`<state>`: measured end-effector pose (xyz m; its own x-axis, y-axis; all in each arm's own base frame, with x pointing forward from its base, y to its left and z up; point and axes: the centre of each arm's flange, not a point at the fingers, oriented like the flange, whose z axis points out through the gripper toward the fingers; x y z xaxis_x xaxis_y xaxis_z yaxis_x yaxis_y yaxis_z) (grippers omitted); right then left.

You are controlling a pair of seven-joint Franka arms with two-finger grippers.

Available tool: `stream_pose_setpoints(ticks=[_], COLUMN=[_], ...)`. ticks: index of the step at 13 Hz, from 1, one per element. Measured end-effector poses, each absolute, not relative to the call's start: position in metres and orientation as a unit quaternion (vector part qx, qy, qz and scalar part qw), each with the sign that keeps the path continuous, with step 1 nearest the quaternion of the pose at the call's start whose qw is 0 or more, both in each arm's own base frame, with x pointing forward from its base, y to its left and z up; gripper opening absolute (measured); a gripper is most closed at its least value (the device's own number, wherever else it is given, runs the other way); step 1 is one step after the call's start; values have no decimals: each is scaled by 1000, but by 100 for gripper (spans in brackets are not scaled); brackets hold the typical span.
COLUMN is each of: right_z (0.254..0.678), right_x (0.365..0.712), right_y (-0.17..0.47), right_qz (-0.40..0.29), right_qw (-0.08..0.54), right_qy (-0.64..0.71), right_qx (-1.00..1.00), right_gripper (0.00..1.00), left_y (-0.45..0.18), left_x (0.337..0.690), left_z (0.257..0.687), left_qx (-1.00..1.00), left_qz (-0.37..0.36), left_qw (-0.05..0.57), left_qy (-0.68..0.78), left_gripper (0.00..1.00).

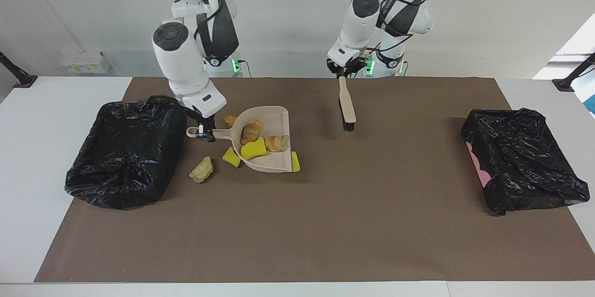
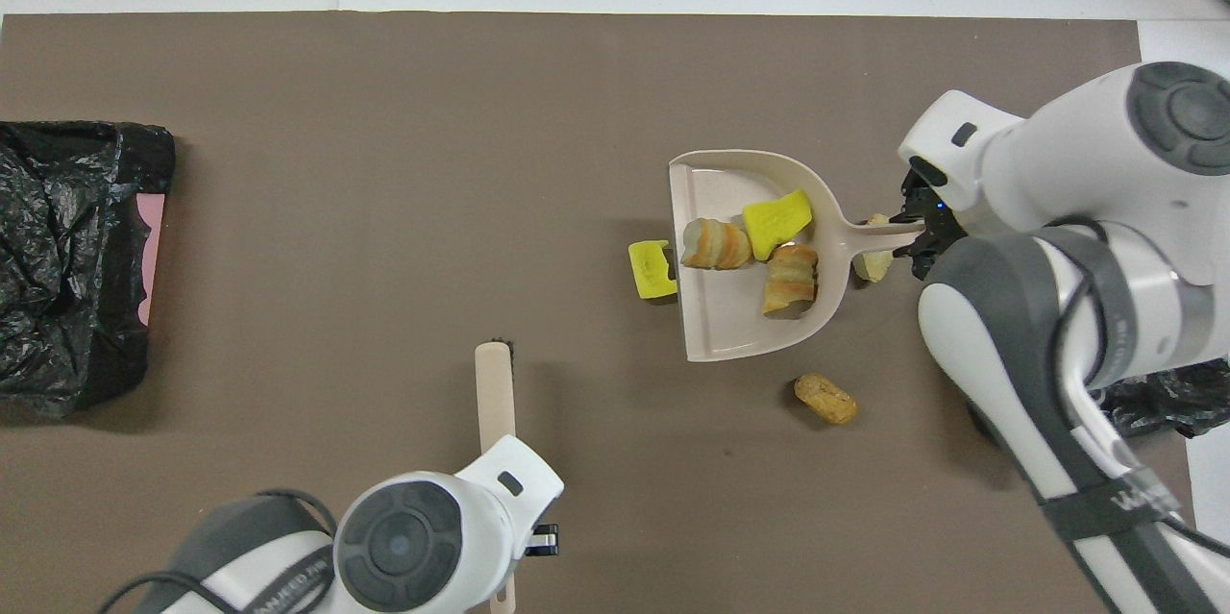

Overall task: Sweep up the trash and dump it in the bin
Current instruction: 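Carry the loaded dustpan to the bin with the right gripper, then tip the dustpan over the bin with the right gripper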

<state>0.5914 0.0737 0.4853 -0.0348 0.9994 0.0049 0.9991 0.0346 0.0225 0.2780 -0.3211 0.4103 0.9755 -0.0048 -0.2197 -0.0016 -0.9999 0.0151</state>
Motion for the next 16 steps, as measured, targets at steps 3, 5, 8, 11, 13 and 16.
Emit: stream_pose_setpoints(ticks=[3,5,8,11,13,16], right_z=[504,507,517,527,531,535], right_x=[598,593,579,561,551,545], right_y=[-7,-80,-169,-233,-265,-283], right_qz=[15,17,19,-8,-48,-129], right_qw=[12,14,28,54,87,131], right_qy=[719,714,721,719,712,693], right_qx=[695,700,692,693,695,697], right_gripper=[31,31,31,31,31,31], left_y=[-364,-382,-390,-390,-391,-391], left_x=[213,187,183,185,185,186], left_z=[385,377,365,355,350,349], left_qx=[994,994,992,991,990,990], left_qz=[-109,-108,-123,-132,-137,-137], left_qw=[15,18,22,19,20,21], left_qy=[14,14,24,21,11,8], left_gripper=[26,26,26,26,26,26])
